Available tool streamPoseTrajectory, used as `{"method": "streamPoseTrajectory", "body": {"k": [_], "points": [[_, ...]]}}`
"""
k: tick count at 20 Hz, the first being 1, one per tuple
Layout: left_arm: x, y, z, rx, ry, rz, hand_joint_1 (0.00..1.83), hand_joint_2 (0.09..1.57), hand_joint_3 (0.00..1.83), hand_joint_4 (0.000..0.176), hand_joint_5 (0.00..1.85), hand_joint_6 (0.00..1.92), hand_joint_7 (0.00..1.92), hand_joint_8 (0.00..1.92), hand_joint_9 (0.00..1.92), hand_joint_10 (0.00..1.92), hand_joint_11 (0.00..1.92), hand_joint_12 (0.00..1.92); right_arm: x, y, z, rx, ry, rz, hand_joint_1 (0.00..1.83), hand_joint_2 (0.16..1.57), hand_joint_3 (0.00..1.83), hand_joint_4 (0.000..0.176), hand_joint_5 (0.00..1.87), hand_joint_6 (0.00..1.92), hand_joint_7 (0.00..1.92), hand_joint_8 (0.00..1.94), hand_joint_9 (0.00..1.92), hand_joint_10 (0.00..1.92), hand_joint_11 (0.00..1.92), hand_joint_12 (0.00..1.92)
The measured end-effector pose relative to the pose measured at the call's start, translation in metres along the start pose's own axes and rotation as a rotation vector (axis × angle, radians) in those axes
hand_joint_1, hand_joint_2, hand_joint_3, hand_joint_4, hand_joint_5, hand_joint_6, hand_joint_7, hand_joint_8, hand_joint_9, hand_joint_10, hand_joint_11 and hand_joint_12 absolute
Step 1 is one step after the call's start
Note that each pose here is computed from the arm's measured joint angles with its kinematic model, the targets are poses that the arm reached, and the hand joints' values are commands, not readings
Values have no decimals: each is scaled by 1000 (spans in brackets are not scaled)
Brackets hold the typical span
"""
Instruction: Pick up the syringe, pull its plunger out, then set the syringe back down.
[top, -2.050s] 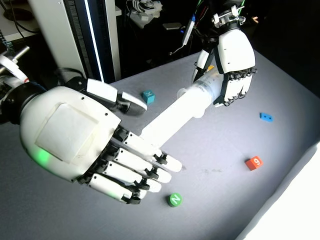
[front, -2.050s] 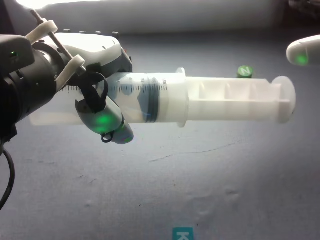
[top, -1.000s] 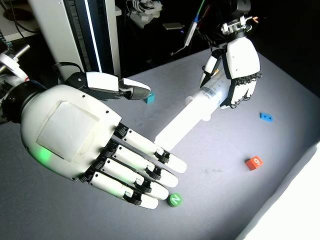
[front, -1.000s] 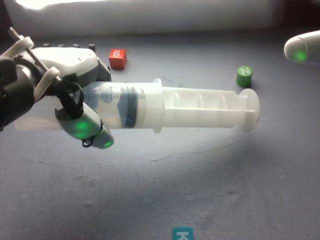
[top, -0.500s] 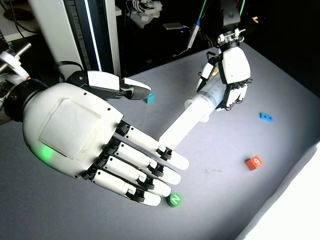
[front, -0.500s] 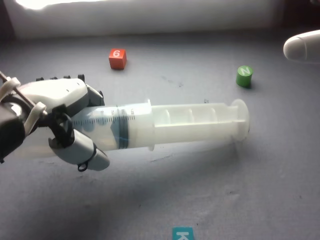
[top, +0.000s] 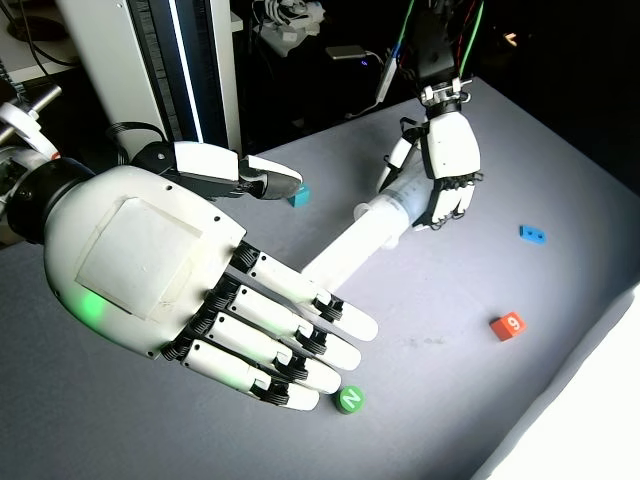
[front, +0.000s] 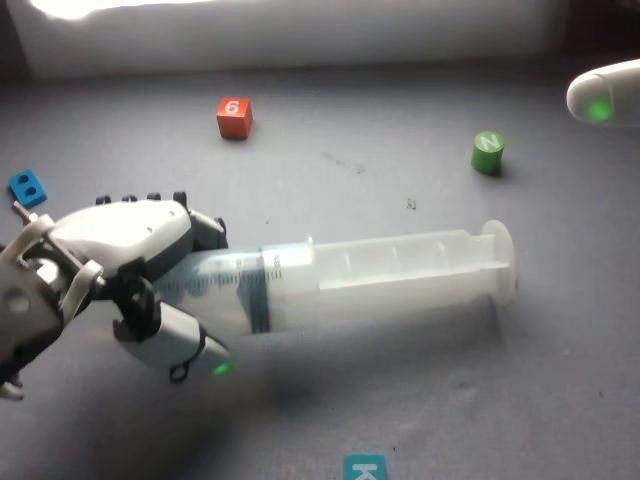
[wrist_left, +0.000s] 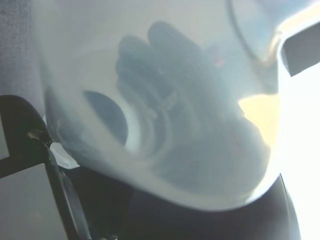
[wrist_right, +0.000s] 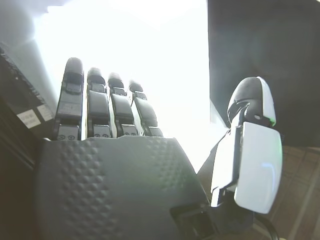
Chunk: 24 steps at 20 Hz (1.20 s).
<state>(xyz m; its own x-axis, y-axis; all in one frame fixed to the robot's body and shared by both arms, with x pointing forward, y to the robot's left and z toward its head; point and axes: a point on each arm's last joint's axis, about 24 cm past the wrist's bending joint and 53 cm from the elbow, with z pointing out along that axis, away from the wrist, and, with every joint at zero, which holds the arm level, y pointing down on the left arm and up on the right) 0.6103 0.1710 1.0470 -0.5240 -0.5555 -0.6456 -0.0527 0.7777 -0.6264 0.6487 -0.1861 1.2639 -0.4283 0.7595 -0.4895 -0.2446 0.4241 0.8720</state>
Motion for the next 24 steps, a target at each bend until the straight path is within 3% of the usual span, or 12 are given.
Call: {"method": "streamPoseTrajectory", "body": {"k": [5,9,15,16,17,18,19,20,23,24], "points": [[8,22,-5,-29,-12,-31,1219,1146,0,0,927,950,928,1251,831,994,577,1271,0,0,0,0,0,0,364,963,6,0,0,0,11,0,40,5,0,226],[13,24,-5,-26,-14,-27,1207,1164,0,0,883,1027,901,1282,800,1028,549,1326,1,0,0,-1,1,1,357,973,4,0,0,0,0,0,18,0,0,164],[14,24,-4,-22,-16,-27,1208,1165,0,0,894,1000,889,1305,788,1037,523,1331,1,1,1,-3,3,-5,390,954,0,0,0,0,32,7,51,9,0,256],[14,24,-4,-22,-16,-28,1086,1195,0,0,827,1188,797,975,682,1041,420,1397,2,1,1,-3,5,-9,367,961,1,0,0,0,28,4,50,7,0,265],[14,24,-4,-22,-16,-28,981,1112,0,0,758,350,814,649,623,993,348,1393,2,1,1,-5,7,-17,359,971,3,0,0,0,11,3,36,2,0,216],[14,23,-4,-21,-16,-26,960,1091,0,0,787,197,843,523,636,913,327,1384,3,2,1,-7,10,-20,361,968,1,0,0,0,20,4,48,5,0,243],[13,21,-4,-12,-22,-18,913,1101,0,0,754,38,873,246,636,712,268,1288,5,2,1,-8,14,-31,343,974,2,0,0,0,4,2,34,2,0,200],[12,20,-4,-7,-26,-15,906,1089,0,0,739,13,878,150,655,603,261,1238,6,2,1,-11,20,-47,376,967,0,0,0,0,23,6,50,6,0,243],[10,20,-4,-5,-35,-15,805,1118,2,0,459,0,570,0,549,19,140,901,14,6,2,-25,40,-86,405,961,0,0,0,0,25,2,51,3,0,248],[10,20,-4,-6,-34,-16,805,1118,2,0,459,0,570,0,549,19,140,901,14,6,2,-25,40,-87,405,961,0,0,0,0,25,2,51,3,0,248]]}}
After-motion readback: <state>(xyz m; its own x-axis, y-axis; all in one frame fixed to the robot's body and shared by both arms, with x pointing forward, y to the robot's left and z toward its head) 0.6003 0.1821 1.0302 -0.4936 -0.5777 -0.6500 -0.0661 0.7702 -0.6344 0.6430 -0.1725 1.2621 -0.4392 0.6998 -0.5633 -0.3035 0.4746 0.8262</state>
